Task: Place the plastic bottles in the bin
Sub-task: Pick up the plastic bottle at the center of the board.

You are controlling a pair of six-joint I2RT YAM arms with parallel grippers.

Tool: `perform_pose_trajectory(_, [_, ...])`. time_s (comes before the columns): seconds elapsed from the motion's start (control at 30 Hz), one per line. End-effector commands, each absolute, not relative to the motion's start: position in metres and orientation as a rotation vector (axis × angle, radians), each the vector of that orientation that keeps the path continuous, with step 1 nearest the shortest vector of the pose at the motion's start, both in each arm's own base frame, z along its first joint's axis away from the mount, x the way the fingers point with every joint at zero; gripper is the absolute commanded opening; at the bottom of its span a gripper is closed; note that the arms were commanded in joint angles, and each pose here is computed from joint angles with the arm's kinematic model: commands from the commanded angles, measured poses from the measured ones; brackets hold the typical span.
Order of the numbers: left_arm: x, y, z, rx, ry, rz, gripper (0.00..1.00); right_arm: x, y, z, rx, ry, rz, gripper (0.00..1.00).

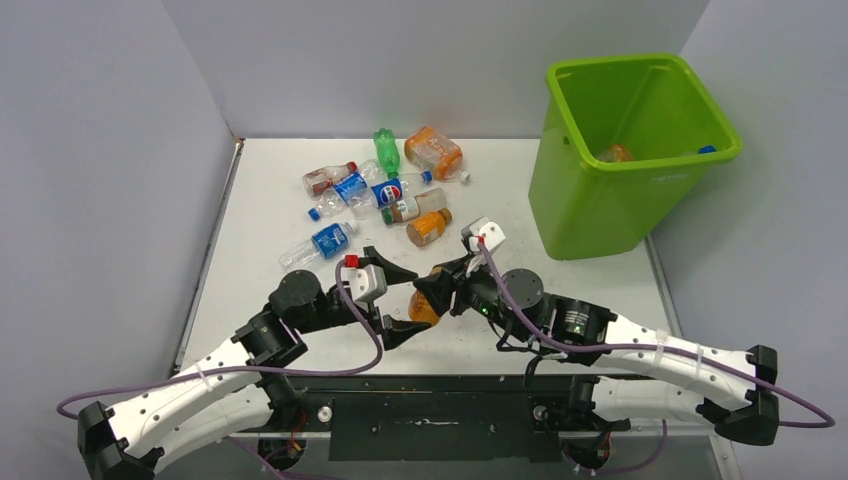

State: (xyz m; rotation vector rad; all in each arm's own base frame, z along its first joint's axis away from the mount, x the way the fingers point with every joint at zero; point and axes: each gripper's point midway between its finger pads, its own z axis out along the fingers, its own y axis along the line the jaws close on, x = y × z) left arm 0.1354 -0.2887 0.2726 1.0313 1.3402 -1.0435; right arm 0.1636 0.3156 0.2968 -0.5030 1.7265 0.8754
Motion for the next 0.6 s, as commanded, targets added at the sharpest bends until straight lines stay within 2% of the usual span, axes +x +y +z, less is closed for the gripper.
perform_pose_trajectory(0.0, [0.143,-0.283,0.303,0.933,1.224,-0.993,0.96,0.184,0.290,0.376,-0.424,1.601,0.753,0.05])
perform_pose_trajectory(0.2, [0.169,-0.266,0.307,0.810,1.239,-0.833,0.96,0.236,0.202,0.490,-0.123,1.472,0.267,0.05])
perform_pose_trajectory(0.3, [0.189,-0.255,0.304,0.728,1.282,-0.730,0.96,0.278,0.141,0.523,0.093,1.414,0.036,0.05])
perform_pose_trajectory(0.43, [0.206,-0.241,0.301,0.643,1.325,-0.629,0.96,0.362,0.063,0.530,0.363,1.410,-0.003,0.05])
perform_pose_trajectory(0.57, [0.215,-0.233,0.298,0.612,1.338,-0.561,0.96,0.365,0.034,0.547,0.553,1.231,0.019,0.05])
